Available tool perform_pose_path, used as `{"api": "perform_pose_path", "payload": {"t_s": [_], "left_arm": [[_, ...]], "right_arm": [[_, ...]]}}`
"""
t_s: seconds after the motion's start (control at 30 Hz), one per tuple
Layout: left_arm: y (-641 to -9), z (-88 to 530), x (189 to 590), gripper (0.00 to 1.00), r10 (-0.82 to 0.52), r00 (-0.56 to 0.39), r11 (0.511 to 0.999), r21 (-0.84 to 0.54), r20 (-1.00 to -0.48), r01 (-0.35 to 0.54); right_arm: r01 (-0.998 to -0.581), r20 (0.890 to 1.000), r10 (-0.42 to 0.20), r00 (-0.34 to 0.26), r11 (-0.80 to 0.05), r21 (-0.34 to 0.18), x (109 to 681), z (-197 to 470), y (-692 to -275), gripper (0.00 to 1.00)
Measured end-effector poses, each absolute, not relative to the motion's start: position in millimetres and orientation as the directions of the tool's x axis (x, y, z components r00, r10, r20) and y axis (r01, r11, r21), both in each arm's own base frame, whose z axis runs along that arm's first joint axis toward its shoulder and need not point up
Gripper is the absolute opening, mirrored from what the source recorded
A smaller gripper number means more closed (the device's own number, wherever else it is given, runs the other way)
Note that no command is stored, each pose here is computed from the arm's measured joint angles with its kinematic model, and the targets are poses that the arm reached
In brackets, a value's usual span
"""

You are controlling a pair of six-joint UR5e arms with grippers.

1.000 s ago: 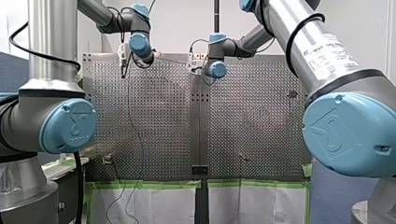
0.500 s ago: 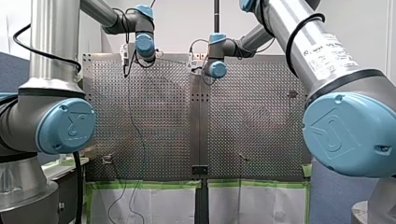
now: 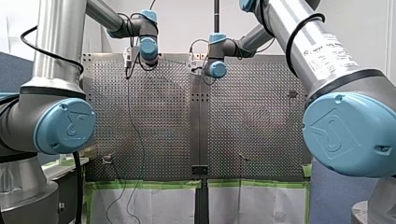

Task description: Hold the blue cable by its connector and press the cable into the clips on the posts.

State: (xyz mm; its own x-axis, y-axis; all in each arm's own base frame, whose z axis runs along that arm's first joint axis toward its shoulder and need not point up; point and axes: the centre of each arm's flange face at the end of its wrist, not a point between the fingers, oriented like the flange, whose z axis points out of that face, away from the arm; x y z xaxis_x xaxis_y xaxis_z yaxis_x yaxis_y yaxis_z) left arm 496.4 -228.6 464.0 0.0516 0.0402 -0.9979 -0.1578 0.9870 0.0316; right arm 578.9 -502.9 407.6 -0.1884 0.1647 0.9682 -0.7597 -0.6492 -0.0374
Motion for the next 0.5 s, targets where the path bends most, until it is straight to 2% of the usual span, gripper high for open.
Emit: {"api": "perform_pose_path", "payload": {"t_s": [0.5], "left_arm": [[-225.7, 470.8, 500.5, 1.0, 0.031, 0.063, 0.985, 0.02, -0.997, -0.174]], "right_arm": [[-0.761, 0.969, 0.165, -0.186, -0.648, -0.036, 578.3, 407.4, -503.5, 0.0]]}}
